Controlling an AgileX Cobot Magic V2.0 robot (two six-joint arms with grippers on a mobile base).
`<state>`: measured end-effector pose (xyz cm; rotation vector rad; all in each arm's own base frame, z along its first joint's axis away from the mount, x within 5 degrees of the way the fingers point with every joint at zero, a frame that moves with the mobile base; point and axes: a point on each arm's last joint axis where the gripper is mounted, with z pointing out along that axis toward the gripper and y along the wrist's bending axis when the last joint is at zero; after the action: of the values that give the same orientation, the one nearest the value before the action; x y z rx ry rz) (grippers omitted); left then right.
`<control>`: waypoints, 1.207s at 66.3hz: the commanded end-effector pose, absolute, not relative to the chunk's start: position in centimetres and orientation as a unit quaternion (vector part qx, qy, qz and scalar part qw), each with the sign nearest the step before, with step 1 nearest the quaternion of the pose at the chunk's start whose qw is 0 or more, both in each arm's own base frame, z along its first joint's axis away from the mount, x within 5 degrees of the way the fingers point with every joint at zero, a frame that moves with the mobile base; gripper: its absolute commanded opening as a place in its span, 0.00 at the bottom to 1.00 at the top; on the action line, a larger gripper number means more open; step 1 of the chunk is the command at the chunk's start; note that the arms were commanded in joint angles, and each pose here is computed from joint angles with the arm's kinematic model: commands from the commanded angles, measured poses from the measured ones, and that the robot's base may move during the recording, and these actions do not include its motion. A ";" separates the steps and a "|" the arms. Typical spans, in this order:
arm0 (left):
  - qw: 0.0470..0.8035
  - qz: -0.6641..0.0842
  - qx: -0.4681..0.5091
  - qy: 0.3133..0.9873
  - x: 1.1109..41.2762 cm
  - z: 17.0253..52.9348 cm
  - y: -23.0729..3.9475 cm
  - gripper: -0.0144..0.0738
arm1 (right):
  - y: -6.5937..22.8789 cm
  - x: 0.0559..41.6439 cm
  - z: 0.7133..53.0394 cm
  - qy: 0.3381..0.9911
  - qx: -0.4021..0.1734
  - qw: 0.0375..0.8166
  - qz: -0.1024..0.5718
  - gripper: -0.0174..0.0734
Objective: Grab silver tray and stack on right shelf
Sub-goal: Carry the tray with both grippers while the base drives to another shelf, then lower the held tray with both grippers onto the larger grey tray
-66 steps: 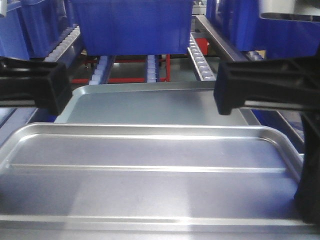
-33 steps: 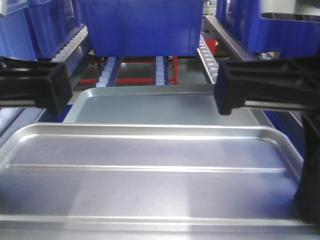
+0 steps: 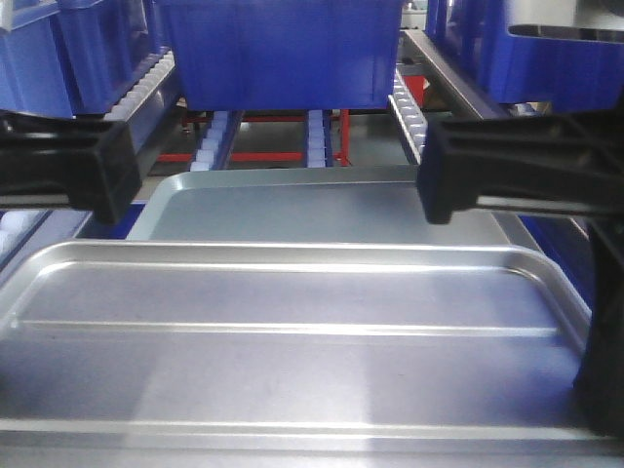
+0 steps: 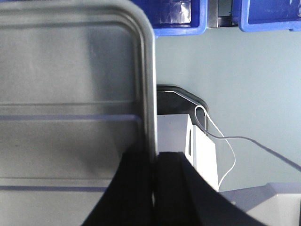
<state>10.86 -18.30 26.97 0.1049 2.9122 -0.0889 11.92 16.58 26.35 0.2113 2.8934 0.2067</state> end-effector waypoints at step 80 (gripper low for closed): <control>0.261 -0.139 0.078 0.952 16.8 28.9 -18.7 0.05 | 15.6 18.4 29.9 0.965 0.024 0.242 0.096 0.26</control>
<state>15.34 -18.29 27.49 0.1900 2.6800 -0.2526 16.63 15.48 28.10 0.1088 2.7516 0.1978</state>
